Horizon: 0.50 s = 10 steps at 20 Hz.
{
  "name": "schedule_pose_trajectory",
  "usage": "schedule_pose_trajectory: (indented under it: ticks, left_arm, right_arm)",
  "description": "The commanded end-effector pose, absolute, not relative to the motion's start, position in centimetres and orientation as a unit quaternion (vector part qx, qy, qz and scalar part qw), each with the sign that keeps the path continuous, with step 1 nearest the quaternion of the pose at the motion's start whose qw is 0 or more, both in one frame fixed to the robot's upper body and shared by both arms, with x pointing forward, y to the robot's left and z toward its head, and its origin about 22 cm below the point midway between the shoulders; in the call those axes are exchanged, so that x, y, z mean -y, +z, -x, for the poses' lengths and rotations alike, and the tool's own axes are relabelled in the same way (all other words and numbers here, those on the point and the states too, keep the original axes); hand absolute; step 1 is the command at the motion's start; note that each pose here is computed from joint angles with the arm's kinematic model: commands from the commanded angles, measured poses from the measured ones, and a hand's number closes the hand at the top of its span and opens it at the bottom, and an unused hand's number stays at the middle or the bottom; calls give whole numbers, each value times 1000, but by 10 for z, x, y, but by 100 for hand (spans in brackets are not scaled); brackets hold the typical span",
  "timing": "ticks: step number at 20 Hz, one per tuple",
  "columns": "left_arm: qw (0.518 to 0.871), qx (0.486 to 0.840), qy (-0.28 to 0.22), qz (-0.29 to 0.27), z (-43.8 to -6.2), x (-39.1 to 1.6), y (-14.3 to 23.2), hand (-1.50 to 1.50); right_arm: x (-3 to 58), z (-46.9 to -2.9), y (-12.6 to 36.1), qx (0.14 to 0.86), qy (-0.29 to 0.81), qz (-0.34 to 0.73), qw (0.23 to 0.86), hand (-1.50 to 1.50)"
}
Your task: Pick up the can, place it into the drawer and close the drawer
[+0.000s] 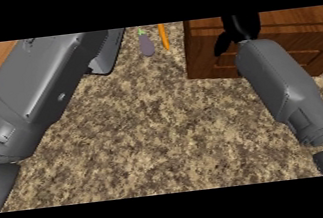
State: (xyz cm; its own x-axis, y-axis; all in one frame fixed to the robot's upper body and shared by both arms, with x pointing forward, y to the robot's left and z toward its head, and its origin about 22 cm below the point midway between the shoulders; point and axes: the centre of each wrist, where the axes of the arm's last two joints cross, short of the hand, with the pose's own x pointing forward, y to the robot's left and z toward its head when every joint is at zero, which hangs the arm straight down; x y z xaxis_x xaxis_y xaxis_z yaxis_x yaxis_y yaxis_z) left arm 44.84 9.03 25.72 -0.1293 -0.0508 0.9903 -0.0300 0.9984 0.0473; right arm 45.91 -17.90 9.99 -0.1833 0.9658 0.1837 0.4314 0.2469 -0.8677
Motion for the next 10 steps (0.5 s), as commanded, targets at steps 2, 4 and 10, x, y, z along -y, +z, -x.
schedule_pose_trajectory:
  ticks: [2, 4, 10]
  left_arm:
    - [653, 757, -14, -30, -444, -98, 251, -150]
    - [665, 746, -10, -21, -441, -99, 245, -150]
    - [663, 749, -12, -21, -437, -128, 249, -150]
  right_arm:
    - [167, -469, 131, 726, 287, 498, 377, -150]
    - [155, -471, 142, 744, 269, 475, 385, -150]
    - [159, -471, 140, 769, 262, 441, 382, -150]
